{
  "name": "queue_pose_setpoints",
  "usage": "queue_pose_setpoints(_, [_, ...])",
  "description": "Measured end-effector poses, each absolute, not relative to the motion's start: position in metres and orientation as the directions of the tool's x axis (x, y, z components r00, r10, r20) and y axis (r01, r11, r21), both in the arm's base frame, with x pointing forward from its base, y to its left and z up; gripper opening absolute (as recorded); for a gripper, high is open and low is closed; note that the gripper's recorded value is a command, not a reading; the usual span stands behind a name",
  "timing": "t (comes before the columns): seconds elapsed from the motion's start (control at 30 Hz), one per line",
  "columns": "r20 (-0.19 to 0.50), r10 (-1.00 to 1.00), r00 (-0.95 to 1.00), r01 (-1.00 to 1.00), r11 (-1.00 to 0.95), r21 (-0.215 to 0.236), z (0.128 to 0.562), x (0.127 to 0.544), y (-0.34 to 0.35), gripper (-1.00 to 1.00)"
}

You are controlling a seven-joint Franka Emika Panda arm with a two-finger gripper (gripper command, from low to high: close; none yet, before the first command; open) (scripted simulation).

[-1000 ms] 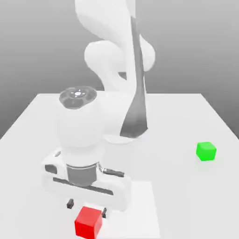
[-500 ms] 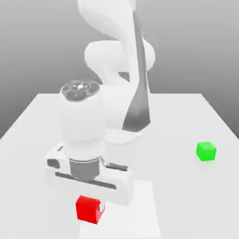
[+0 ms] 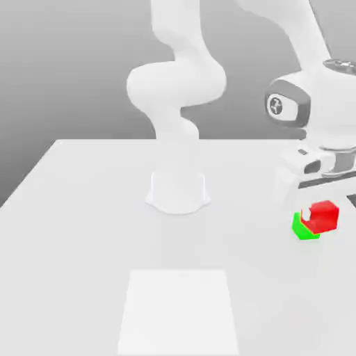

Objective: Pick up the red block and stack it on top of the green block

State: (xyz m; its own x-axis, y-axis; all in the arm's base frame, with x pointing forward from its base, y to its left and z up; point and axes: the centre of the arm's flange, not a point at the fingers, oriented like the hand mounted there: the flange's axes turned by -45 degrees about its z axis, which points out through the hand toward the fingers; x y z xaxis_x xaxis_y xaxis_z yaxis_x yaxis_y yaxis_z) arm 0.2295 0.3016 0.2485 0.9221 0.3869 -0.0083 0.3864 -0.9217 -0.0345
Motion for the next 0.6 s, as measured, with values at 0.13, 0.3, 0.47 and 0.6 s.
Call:
queue_pose_setpoints(0.13, [0.000,0.498,0.867,0.498,-0.867,0.006,0.244,0.162,0.319,-1.00])
queue_pose_setpoints(0.3, [0.003,0.506,0.862,0.505,-0.860,0.068,0.218,0.160,0.318,-1.00])
queue_pose_setpoints(0.47, [0.002,0.504,0.864,0.503,-0.861,0.077,0.196,0.162,0.316,-1.00])
queue_pose_setpoints(0.6, [0.001,0.512,0.859,0.511,-0.858,0.044,0.183,0.156,0.318,-1.00])
